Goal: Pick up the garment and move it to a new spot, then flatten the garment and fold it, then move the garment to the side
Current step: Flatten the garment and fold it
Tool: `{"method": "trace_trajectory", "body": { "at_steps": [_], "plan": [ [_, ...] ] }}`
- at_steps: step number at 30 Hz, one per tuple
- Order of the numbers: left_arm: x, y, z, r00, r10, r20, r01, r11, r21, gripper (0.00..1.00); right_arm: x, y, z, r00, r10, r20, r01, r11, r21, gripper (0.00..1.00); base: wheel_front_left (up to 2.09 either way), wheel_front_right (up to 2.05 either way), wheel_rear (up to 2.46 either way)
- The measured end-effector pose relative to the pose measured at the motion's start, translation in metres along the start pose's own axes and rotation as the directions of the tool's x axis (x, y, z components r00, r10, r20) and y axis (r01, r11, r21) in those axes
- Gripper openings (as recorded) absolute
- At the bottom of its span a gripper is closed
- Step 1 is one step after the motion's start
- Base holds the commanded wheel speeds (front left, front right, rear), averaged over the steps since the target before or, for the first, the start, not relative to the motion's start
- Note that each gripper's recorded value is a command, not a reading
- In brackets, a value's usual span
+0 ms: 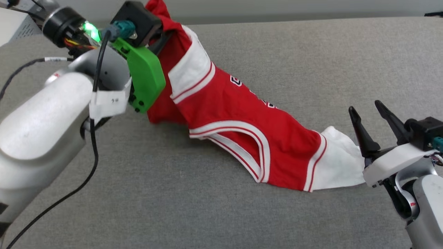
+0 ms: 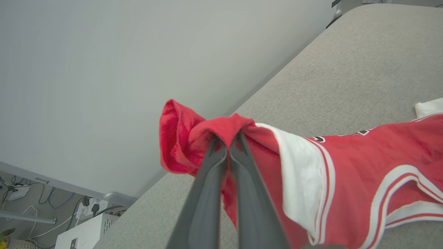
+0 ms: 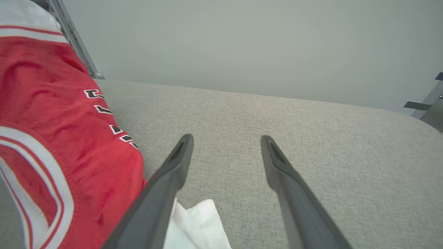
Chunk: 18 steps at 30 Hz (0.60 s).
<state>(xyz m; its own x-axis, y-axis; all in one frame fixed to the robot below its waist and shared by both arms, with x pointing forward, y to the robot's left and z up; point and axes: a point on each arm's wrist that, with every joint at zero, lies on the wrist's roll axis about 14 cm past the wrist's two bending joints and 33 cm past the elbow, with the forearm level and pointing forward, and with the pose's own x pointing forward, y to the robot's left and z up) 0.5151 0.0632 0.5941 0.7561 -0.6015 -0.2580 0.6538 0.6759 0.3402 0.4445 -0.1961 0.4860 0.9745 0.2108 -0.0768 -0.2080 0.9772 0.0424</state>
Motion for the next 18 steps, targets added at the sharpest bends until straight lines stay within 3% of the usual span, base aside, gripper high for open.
{"method": "trace_trajectory", "body": {
  "at_steps": [5, 7, 13, 18],
  "plan": [
    [0.043, 0.008, -0.009, 1.0, -0.014, -0.017, 0.013, 1.0, -0.015, 0.0, 0.004, -0.01, -0.01, 1.0, -0.027, -0.013, 0.027, 1.0, -0.003, 1.0, 0.0, 0.0, 0.0],
    [0.059, 0.004, -0.033, 0.997, -0.033, -0.069, 0.033, 0.999, -0.008, 0.0, 0.005, -0.013, -0.017, 0.999, -0.035, -0.027, 0.035, 0.999, -0.002, 1.0, 0.0, 0.0, 0.0],
    [0.093, -0.023, -0.106, 0.972, -0.113, -0.207, 0.09, 0.989, -0.12, 0.0, 0.008, -0.027, -0.033, 0.996, -0.066, -0.06, 0.066, 0.998, -0.009, 1.0, 0.0, 0.0, 0.0],
    [0.096, -0.054, -0.18, 0.914, -0.187, -0.361, 0.105, 0.967, -0.234, 0.0, 0.008, -0.034, -0.045, 0.993, -0.084, -0.086, 0.083, 0.996, -0.015, 1.0, 0.0, 0.0, 0.0]
  ]
}}
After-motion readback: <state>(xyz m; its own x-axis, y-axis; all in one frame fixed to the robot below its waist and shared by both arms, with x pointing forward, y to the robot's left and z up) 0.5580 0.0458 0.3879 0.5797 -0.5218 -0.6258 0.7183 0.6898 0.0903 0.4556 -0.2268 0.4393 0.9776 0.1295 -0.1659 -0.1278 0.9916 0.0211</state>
